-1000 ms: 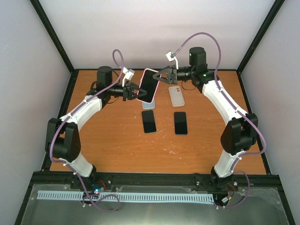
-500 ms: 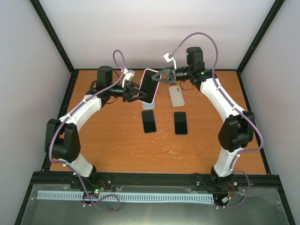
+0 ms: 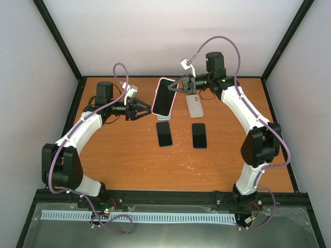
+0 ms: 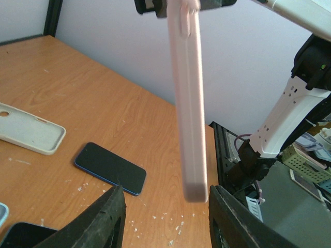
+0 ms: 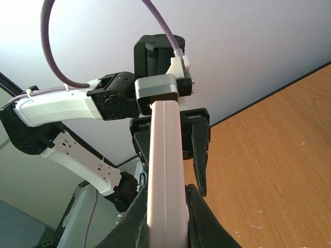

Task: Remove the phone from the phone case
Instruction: Remove the phone case from the phone.

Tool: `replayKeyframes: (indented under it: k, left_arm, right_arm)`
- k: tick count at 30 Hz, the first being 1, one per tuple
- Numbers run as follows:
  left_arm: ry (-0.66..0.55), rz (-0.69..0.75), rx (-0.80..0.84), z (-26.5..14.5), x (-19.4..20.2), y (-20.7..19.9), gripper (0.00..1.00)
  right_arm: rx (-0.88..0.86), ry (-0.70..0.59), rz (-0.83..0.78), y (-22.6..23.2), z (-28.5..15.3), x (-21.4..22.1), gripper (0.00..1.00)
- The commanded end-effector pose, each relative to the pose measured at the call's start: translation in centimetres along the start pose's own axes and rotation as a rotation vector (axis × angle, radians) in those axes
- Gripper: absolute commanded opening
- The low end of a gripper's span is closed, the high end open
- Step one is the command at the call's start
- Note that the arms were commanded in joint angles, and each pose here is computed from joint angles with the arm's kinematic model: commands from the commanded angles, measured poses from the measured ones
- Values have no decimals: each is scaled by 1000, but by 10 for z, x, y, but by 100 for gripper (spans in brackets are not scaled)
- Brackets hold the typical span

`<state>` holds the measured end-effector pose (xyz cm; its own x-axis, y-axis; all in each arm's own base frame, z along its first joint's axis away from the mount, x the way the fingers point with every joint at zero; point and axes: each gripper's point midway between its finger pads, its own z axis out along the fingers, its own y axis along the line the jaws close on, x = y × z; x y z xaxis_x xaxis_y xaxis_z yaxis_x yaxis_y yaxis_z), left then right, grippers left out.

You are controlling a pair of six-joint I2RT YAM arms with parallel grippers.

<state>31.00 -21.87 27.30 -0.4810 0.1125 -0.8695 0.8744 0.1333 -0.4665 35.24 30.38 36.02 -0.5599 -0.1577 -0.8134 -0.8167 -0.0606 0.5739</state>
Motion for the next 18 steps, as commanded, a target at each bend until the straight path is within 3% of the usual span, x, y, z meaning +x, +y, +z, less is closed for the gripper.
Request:
replayKeyframes:
  k: [1,18]
  left_arm:
    - [-6,56,32,-1,-4,-12,47]
    - [-2,26,19,9,-10,-1,45]
  right_arm:
    - [-39,-11,-81,20,-2,-16,3]
    - [-32,-14,-90,23,0,-17,3]
